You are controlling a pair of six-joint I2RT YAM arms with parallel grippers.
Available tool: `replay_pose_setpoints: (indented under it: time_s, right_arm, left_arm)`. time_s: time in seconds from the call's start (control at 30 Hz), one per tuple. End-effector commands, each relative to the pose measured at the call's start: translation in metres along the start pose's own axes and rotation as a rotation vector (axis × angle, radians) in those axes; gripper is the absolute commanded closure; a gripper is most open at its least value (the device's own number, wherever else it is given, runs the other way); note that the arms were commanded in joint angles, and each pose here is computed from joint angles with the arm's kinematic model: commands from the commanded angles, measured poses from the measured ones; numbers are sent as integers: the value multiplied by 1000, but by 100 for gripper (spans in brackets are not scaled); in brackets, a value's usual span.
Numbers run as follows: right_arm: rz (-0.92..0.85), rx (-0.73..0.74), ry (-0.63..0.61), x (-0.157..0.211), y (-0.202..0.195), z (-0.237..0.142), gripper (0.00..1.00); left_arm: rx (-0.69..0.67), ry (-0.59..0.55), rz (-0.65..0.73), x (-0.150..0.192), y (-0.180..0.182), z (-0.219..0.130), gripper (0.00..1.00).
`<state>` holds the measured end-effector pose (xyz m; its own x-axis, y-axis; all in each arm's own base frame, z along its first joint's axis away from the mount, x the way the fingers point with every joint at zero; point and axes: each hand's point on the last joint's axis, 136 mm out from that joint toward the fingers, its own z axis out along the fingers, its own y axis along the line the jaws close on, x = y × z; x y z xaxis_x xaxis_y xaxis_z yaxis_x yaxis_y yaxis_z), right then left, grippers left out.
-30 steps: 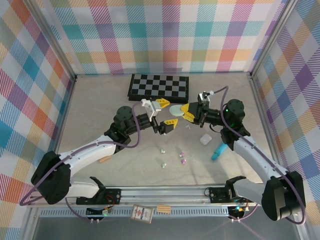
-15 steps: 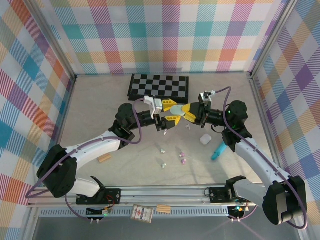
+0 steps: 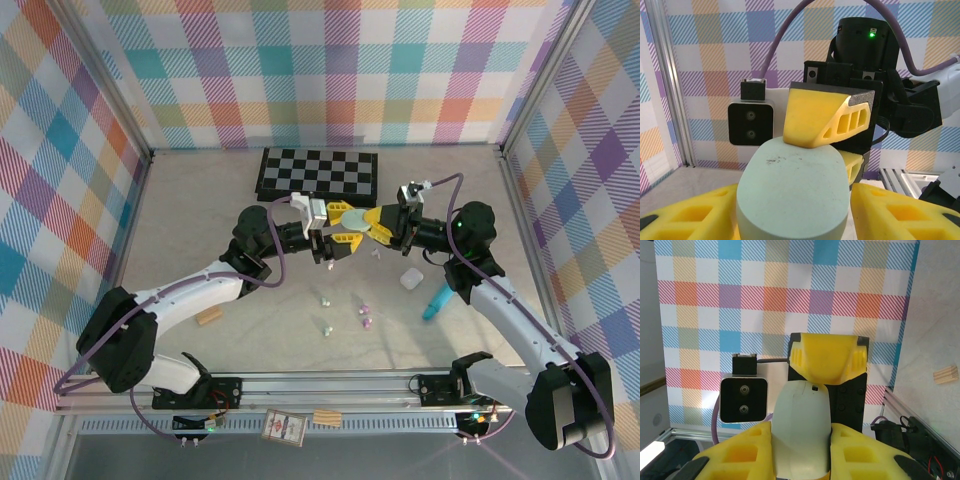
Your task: Insert the wireless bluetooth earbuds into the charging case
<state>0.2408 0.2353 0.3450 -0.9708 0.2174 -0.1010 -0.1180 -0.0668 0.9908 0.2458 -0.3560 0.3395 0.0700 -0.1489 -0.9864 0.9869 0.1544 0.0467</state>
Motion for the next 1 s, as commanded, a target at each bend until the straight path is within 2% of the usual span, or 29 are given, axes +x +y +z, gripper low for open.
replay_pose_setpoints:
  time_s: [0.0, 0.13, 0.23, 0.6, 0.7, 0.83, 0.97]
  right_arm:
    - [-85, -56, 8, 5, 24, -2, 90]
    - [-89, -54, 8, 6, 25, -3, 90]
    - [-84, -50, 6, 6, 23, -3, 90]
    - [-77, -41, 5, 5, 21, -3, 89]
    - [-87, -47, 2, 5, 24, -3, 88]
    - [-98, -51, 2, 5, 27, -3, 88]
    - [-101, -54, -1, 5, 28, -3, 88]
  left_arm:
    - [48, -43, 51, -17, -8, 6, 45]
    - [45, -43, 50, -16, -7, 6, 44]
    - [48, -51, 54, -20, -7, 6, 50]
    - [61, -54, 52, -23, -10, 6, 59]
    - [59, -49, 53, -21, -10, 5, 58]
    - [46, -50, 57, -20, -8, 5, 48]
    - [46, -50, 59, -20, -8, 5, 48]
